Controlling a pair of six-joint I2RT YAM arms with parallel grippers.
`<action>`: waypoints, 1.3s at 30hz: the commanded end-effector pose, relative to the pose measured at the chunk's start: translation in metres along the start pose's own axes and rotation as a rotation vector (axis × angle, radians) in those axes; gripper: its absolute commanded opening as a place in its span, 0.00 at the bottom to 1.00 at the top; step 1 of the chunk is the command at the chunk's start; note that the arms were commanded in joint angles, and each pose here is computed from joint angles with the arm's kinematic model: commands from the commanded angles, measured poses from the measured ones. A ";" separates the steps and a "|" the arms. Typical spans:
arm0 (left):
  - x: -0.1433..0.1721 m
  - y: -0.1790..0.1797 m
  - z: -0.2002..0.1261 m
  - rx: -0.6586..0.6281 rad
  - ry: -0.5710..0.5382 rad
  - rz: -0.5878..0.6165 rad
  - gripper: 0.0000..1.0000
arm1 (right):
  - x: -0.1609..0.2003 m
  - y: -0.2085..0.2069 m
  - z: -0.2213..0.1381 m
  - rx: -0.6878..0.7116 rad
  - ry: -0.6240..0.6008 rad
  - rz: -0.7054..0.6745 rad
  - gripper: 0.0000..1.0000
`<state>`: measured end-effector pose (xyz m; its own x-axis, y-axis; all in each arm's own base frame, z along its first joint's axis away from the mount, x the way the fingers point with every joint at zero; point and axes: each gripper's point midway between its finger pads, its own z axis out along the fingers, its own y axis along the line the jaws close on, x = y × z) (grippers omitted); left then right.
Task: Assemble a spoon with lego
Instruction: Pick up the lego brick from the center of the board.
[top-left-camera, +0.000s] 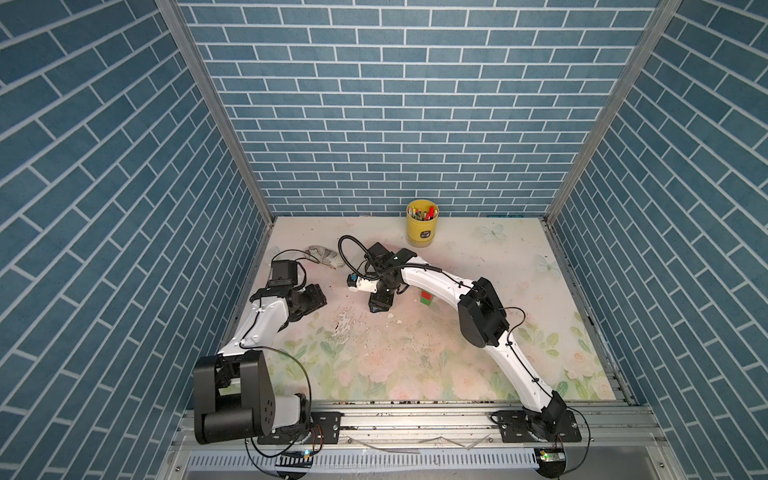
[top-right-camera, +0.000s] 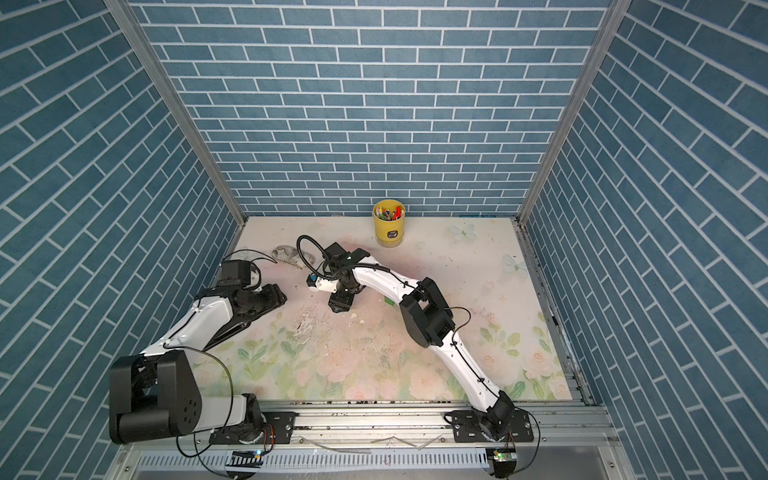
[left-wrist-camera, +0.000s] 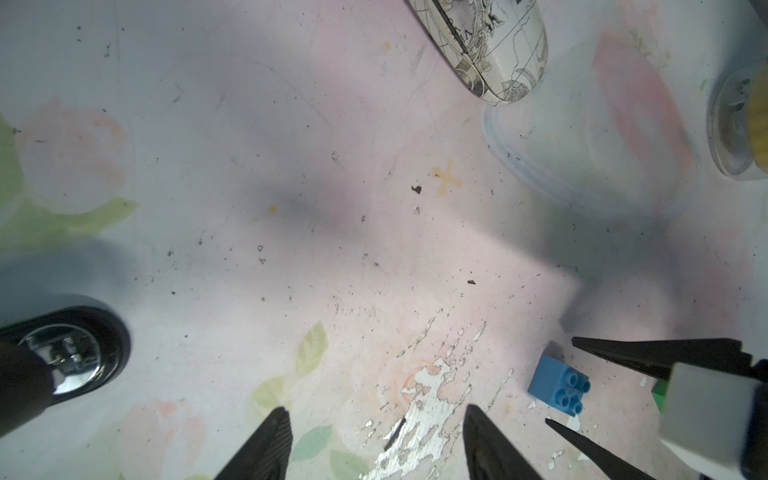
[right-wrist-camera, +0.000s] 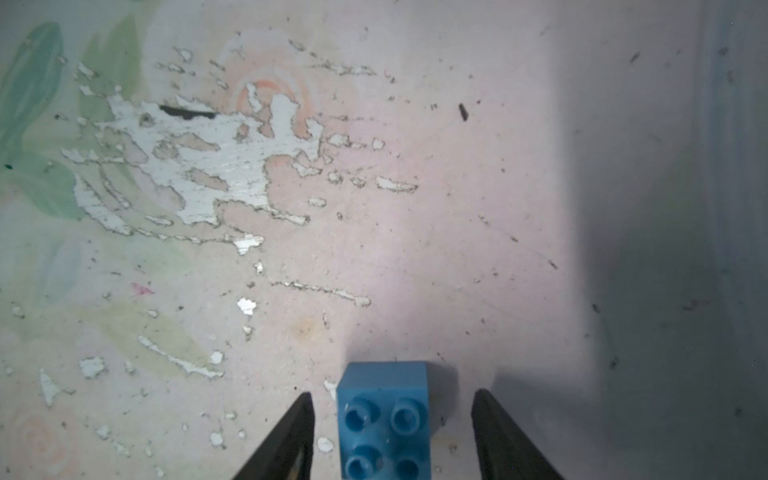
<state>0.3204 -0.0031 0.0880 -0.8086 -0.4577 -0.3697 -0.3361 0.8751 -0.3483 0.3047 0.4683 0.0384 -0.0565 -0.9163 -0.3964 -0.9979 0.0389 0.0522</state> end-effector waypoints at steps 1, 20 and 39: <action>0.002 0.000 -0.001 0.008 -0.001 -0.002 0.68 | 0.002 0.009 0.003 -0.040 0.018 0.019 0.60; 0.003 0.000 -0.002 0.005 0.000 0.001 0.67 | 0.007 0.009 0.003 -0.026 0.055 0.008 0.38; 0.001 -0.008 -0.005 0.033 -0.012 0.019 0.68 | -0.020 0.001 -0.060 0.060 -0.017 0.059 0.26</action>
<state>0.3210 -0.0060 0.0899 -0.8097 -0.4534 -0.3724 -0.3257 0.8753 -0.3575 0.3037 0.4653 0.0525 -0.0848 -0.9248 -0.3708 -0.9961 0.0692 0.0550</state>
